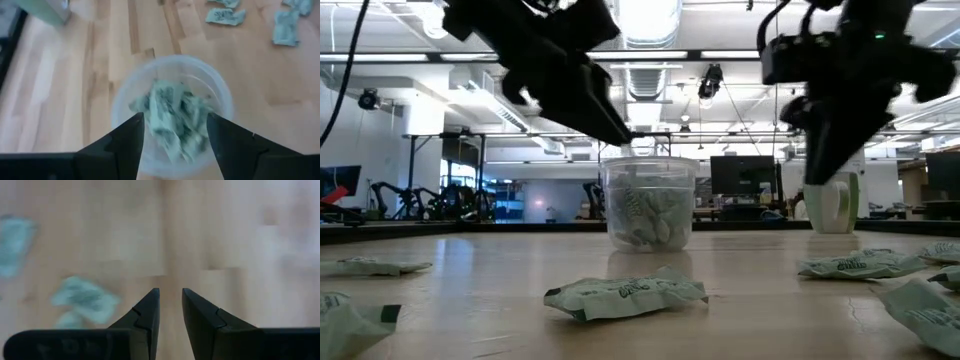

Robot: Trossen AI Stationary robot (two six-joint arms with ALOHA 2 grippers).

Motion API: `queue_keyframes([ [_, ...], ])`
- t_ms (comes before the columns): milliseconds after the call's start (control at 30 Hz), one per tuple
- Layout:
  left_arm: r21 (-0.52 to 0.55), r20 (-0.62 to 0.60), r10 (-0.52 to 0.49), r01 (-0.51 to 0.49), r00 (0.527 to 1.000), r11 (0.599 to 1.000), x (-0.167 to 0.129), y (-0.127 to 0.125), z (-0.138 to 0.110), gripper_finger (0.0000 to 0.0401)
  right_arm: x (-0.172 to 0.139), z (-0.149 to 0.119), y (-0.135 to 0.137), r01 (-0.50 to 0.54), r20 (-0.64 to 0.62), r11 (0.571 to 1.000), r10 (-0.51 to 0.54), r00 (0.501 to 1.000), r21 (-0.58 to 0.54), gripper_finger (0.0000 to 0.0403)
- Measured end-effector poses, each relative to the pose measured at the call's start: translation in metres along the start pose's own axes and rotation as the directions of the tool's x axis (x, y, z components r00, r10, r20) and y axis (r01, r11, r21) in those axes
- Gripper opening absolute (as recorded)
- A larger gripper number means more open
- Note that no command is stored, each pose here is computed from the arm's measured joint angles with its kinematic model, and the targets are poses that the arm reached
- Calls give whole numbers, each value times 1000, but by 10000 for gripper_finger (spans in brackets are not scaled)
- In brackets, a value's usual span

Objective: Pick and place Stevia / Truvia into bins
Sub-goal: Put the light green stevia packet into the transparent container

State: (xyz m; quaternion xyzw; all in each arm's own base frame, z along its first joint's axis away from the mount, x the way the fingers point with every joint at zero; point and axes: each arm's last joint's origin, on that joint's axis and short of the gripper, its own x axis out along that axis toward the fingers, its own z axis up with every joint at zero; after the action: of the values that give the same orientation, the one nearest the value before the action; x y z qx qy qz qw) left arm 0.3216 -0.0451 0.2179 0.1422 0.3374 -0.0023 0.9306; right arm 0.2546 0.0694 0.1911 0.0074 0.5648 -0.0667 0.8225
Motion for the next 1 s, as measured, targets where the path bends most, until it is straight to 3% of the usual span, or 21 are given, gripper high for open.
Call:
queue_keyframes([
  [233,-37,-36,-45,44,998,998,-35,-11,-5,199,16,-21,21,-173,7,983,173,985,-58,73],
  [567,-71,29,12,-10,1000,997,-62,-11,-10,199,27,-24,27,-251,39,968,250,967,2,73],
  [1000,-83,23,13,-11,1000,996,-63,-11,-11,199,42,-40,23,-264,25,964,264,964,32,73],
])
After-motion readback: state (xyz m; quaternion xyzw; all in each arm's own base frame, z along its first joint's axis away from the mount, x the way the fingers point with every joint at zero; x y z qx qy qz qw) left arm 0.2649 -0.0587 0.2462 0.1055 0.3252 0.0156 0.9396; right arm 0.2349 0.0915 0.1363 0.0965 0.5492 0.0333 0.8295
